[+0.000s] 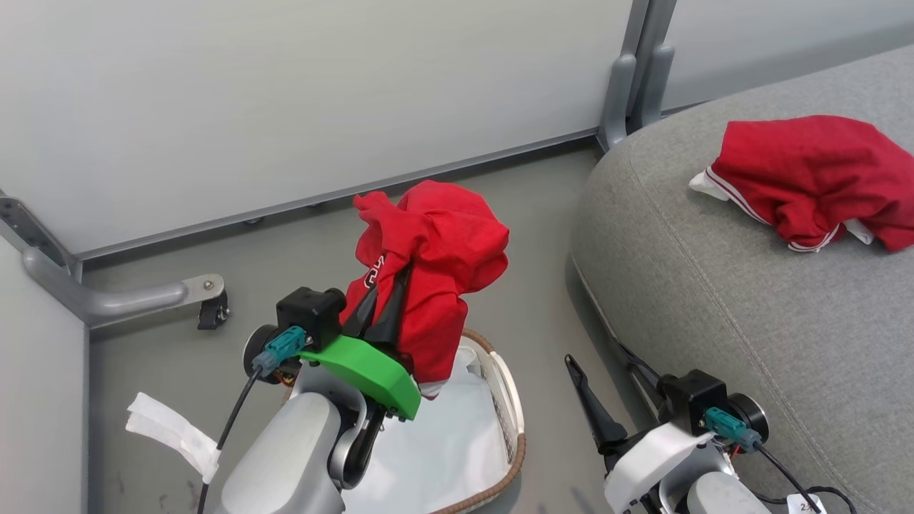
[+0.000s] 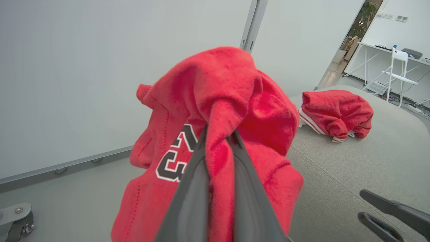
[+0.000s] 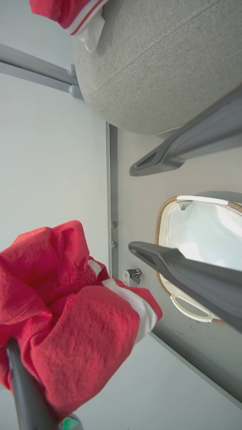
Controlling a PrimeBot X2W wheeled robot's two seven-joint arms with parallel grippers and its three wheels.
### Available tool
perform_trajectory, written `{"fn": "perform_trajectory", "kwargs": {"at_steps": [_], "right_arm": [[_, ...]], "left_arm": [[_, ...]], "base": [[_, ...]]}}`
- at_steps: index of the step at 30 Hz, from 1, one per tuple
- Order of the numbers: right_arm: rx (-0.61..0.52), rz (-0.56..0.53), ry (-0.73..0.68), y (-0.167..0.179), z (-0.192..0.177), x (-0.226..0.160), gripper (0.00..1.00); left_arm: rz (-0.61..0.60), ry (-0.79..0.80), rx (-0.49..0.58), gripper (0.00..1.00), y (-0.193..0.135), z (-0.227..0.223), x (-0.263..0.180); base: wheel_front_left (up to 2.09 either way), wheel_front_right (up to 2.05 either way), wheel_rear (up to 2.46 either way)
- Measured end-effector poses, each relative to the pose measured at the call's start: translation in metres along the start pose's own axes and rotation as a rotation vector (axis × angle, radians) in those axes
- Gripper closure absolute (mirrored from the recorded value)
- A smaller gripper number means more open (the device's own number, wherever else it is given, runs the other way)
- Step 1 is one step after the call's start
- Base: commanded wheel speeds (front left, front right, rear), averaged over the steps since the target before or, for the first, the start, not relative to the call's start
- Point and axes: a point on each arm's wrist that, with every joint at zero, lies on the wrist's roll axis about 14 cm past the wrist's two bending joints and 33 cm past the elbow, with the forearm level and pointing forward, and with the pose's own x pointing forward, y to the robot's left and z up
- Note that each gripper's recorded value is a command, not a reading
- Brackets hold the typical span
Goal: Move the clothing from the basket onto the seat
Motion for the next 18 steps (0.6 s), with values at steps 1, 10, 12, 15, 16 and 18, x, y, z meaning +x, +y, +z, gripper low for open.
{"fn": "perform_trajectory", "kwargs": {"at_steps": [1,10,12,15,16,18], "right_arm": [[-0.001,0.004,-0.007,0.002,0.002,-0.001,0.0],[-0.029,0.122,0.015,0.035,-0.004,-0.006,0.0],[-0.049,0.175,0.011,0.048,-0.001,-0.002,0.0],[-0.084,0.248,-0.007,0.065,0.008,0.007,0.0],[-0.095,0.269,-0.012,0.07,0.01,0.009,0.0],[-0.112,0.314,-0.019,0.08,0.014,0.016,0.0]], "left_arm": [[-0.001,-0.015,0.004,1.0,-0.002,0.006,-0.001],[-0.014,-0.062,0.017,1.0,-0.013,0.022,-0.008],[-0.017,-0.067,0.016,1.0,-0.015,0.023,-0.009],[-0.025,-0.065,0.016,1.0,-0.018,0.023,-0.009],[-0.028,-0.065,0.017,1.0,-0.018,0.022,-0.01],[-0.03,-0.063,0.016,1.0,-0.019,0.022,-0.011]], "base": [[0.0,0.0,0.0],[0.0,0.0,0.0],[0.0,0.0,0.0],[0.0,0.0,0.0],[0.0,0.0,0.0],[0.0,0.0,0.0]]}}
